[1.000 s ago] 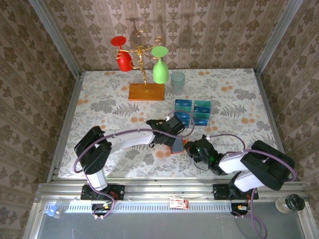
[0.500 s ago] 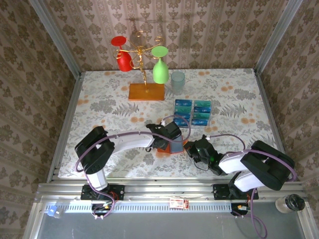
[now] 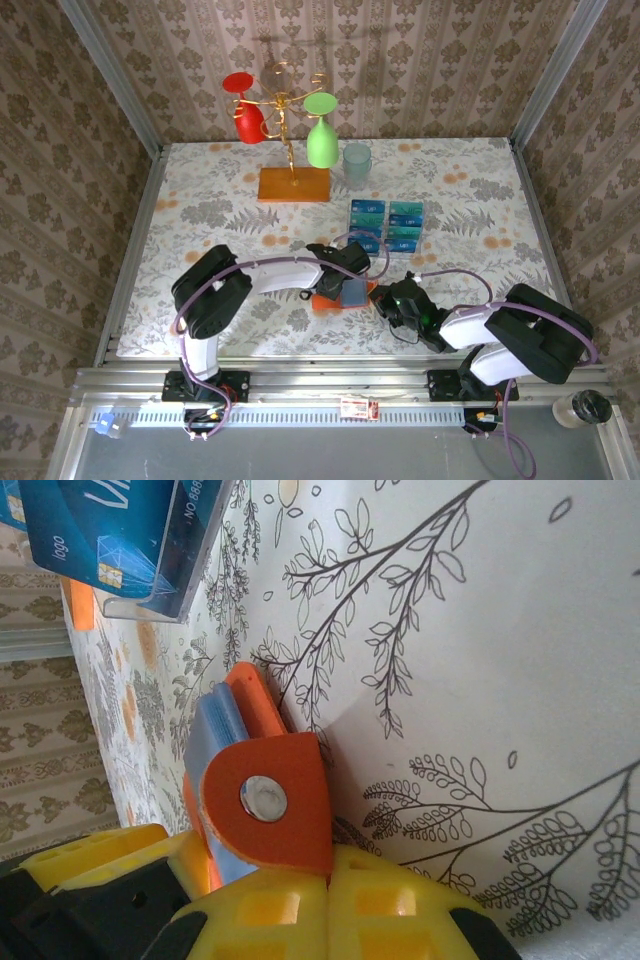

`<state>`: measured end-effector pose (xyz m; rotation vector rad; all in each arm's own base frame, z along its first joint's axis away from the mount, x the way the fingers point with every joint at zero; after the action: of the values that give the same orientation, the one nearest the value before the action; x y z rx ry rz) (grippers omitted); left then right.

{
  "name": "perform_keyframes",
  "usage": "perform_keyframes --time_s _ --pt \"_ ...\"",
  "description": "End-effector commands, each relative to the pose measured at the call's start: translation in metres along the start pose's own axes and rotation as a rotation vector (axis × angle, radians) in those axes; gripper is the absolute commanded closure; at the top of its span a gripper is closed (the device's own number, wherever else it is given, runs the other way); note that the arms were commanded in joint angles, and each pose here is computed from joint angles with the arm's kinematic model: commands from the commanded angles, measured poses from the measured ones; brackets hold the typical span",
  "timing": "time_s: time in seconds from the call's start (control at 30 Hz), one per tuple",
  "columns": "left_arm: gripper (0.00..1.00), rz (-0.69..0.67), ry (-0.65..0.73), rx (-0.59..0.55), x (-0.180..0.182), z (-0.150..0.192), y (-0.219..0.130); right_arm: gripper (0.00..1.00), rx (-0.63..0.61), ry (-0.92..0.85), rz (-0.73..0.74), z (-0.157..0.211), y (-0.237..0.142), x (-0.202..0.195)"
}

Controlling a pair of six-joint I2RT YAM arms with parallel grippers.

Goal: Put the credit cards into the card holder
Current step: Open the card holder at the bottom-center of the table.

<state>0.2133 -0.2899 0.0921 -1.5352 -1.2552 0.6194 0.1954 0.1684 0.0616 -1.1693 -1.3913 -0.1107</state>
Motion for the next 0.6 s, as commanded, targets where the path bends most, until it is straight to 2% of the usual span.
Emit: perform_keyframes --time_s 0.0,0.2,0.57 --pt "0.68 0.085 -0.056 0.022 -0.004 -0.003 -0.001 1.0 -0.044 -0.008 0.036 -0.002 -0.002 -0.005" --pt "0.7 0.164 -0.123 0.026 -0.012 -0.002 0.0 1.0 -0.04 -0.009 0.033 -0.001 0.0 -0.004" --pt "0.64 0.214 -0.23 -0.049 -0.011 0.003 -0.009 1.0 -0.025 -0.017 0.033 0.003 0.003 -0.001"
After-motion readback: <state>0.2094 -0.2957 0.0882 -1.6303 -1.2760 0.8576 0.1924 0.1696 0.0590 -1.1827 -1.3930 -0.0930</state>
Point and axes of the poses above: each hand's point on the last joint's axis, 136 mm out from that joint toward the fingers, its own y axis out along the fingers, its own x axis along the line the jaws close on, z = x × y, the point moved 7 cm from there along -y, back along the fingers, and after that the axes turned 10 degrees about -y, right-handed, at the moved point
